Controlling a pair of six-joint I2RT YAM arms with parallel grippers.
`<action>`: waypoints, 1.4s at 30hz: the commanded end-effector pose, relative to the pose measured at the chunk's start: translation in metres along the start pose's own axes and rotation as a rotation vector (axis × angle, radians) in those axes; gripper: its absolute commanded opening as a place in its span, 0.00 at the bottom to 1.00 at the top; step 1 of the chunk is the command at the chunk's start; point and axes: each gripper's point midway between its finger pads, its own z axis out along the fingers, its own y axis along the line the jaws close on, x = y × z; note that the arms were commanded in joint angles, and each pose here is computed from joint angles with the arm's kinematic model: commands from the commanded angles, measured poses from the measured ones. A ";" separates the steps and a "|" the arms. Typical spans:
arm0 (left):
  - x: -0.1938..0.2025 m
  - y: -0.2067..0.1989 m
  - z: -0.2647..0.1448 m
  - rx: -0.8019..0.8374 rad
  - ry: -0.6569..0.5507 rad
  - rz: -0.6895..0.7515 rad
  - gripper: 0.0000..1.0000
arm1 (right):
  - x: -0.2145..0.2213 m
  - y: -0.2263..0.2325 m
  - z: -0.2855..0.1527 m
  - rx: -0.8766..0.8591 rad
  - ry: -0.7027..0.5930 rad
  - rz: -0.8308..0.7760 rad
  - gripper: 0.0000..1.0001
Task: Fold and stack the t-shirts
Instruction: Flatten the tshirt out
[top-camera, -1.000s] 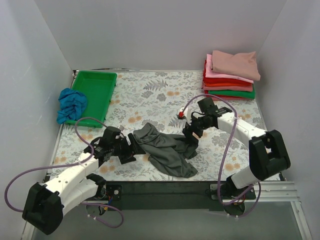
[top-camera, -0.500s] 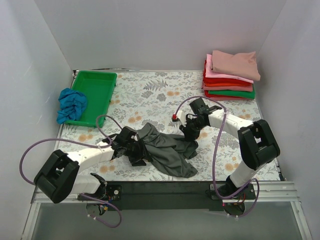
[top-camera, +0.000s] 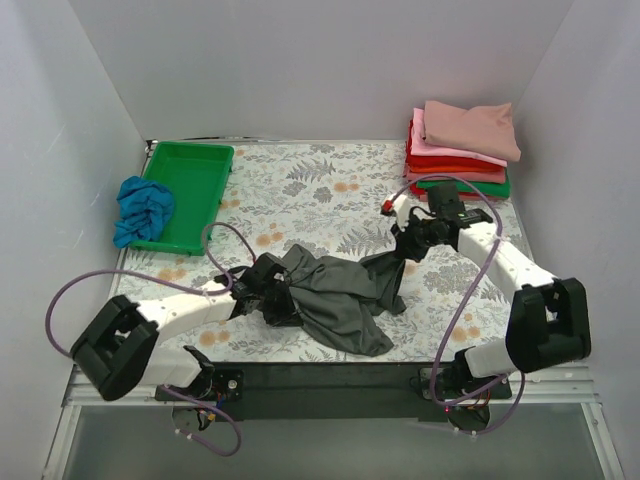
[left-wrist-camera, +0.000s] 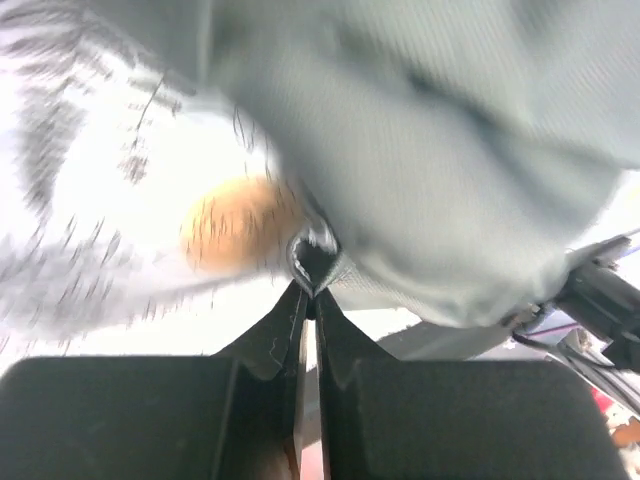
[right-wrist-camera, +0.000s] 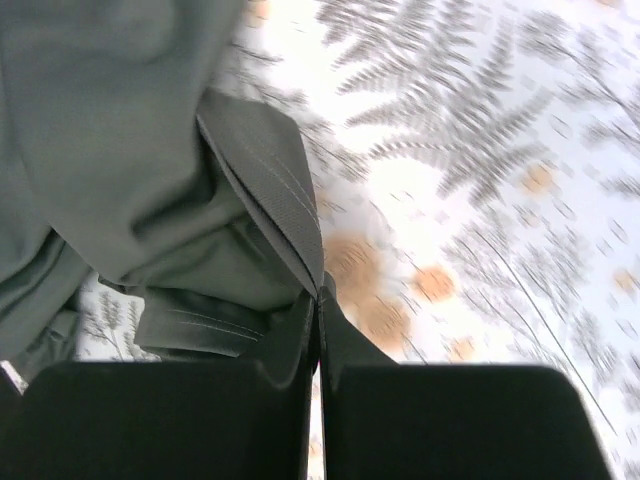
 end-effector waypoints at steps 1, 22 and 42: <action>-0.009 0.005 -0.032 -0.016 -0.118 0.003 0.00 | 0.011 -0.019 -0.032 0.109 -0.039 0.080 0.01; 0.039 0.010 -0.110 0.062 -0.040 -0.056 0.25 | 0.158 -0.099 -0.113 0.525 0.115 0.395 0.01; -0.117 -0.101 -0.039 -0.098 -0.140 0.963 0.70 | 0.142 -0.076 -0.085 0.330 0.005 0.451 0.01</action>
